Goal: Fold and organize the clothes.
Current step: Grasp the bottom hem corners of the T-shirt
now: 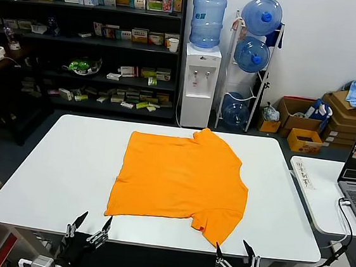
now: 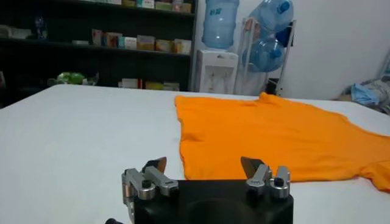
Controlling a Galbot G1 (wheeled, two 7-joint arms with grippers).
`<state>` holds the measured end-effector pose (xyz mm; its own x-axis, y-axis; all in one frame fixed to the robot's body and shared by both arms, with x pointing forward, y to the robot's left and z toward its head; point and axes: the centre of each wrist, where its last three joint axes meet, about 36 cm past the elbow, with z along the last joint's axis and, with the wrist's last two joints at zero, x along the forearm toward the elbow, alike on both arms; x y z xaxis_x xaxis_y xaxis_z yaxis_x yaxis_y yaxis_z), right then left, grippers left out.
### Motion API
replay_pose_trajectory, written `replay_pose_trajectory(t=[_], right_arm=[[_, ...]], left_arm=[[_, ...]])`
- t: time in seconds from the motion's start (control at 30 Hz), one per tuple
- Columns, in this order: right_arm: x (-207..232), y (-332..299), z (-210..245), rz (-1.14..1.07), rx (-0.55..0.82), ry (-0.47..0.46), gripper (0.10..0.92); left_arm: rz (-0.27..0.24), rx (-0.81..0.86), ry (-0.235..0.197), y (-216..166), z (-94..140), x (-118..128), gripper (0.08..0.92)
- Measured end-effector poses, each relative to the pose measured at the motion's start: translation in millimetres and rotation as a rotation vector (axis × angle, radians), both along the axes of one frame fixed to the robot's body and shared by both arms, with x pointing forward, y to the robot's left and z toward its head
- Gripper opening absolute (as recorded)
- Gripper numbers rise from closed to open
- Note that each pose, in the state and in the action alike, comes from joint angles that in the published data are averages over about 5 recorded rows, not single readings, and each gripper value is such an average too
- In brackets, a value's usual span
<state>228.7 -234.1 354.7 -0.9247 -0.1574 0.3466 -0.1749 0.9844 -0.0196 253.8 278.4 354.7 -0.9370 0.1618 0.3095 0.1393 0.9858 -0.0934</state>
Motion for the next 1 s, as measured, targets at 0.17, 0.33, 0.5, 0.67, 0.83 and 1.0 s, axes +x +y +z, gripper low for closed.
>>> replay_pose_trajectory(t=[0.17, 0.33, 0.5, 0.67, 0.83, 1.0], right_arm=[[11, 3, 1, -0.006, 0.005, 0.015, 0.823], [29, 9, 0, -0.005, 0.003, 0.050, 0.823], [44, 16, -5, 0.000, 0.011, 0.092, 0.823], [51, 21, -12, 0.007, 0.010, 0.126, 0.823], [55, 24, -17, 0.009, 0.003, 0.151, 0.757], [55, 24, -20, 0.008, -0.012, 0.166, 0.619]], left_arm=[[0.003, -0.007, 0.016, 1, -2, 7, 0.823], [0.007, -0.021, 0.034, 2, -5, 24, 0.823], [0.010, -0.024, 0.051, 3, -10, 44, 0.823], [0.009, -0.027, 0.073, 2, -16, 54, 0.823], [0.006, -0.029, 0.092, 0, -22, 58, 0.817], [0.006, -0.023, 0.108, -1, -27, 61, 0.727]])
